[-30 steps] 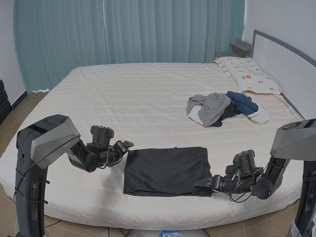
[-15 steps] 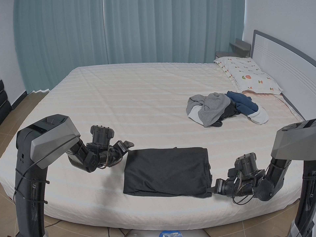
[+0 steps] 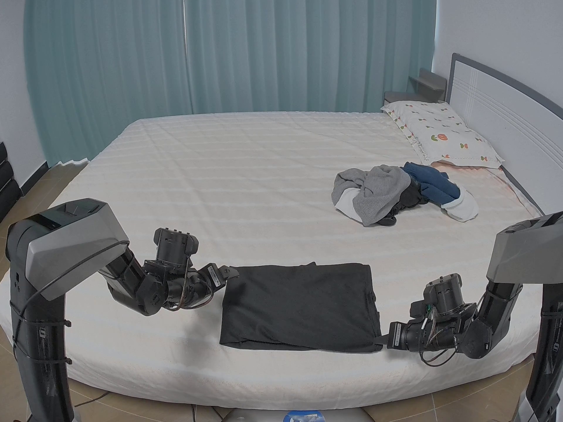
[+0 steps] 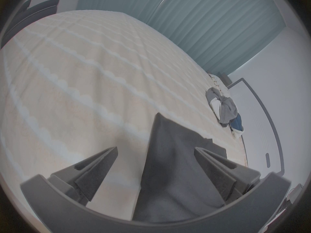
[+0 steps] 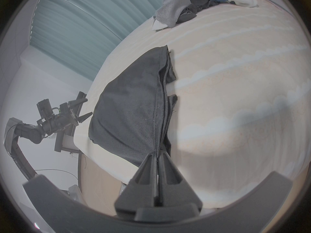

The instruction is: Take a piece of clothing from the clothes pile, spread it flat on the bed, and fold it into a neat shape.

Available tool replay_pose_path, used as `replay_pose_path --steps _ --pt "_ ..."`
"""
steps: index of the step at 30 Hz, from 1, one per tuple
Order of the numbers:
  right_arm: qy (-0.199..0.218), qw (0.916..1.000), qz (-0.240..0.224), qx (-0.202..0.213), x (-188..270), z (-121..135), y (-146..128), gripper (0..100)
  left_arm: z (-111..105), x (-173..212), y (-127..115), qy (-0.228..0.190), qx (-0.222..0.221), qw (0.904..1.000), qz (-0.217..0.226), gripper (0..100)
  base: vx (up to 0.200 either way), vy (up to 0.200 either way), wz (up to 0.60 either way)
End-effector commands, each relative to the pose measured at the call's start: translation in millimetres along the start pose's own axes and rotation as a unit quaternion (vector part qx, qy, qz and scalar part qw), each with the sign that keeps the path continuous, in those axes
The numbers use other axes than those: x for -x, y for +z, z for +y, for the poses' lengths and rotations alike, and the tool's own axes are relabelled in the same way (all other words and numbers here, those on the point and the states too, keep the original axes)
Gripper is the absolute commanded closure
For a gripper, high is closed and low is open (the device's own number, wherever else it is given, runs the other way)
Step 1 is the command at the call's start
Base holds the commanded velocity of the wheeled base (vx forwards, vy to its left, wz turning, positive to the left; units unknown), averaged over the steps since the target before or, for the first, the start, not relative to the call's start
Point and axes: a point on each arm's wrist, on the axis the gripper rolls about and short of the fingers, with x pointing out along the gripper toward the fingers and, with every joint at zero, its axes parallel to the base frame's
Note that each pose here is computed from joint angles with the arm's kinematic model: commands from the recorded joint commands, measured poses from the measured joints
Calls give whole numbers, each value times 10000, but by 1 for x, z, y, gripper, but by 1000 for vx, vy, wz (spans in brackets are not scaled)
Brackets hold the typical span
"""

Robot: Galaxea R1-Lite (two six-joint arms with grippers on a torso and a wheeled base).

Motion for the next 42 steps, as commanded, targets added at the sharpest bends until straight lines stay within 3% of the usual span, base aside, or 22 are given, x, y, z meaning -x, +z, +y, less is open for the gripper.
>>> replay_pose_path --steps 1,11,24,25,42 --pt "-45 10000 -68 -26 3 -6 1 100 3 11 -11 104 -19 9998 163 0 0 0 0" --pt "4 9999 -107 -36 5 -10 1 100 18 29 -53 429 -60 9959 798 0 0 0 0" --pt "78 9999 -91 -94 3 -10 1 100 -1 32 -77 106 -118 9982 574 0 0 0 0" --pt "85 9999 -103 -89 3 -11 1 100 0 33 -80 126 -127 9980 608 100 0 0 0" --pt "96 9999 -111 -79 5 -10 0 100 9 42 -85 335 -200 9968 694 100 0 0 0"
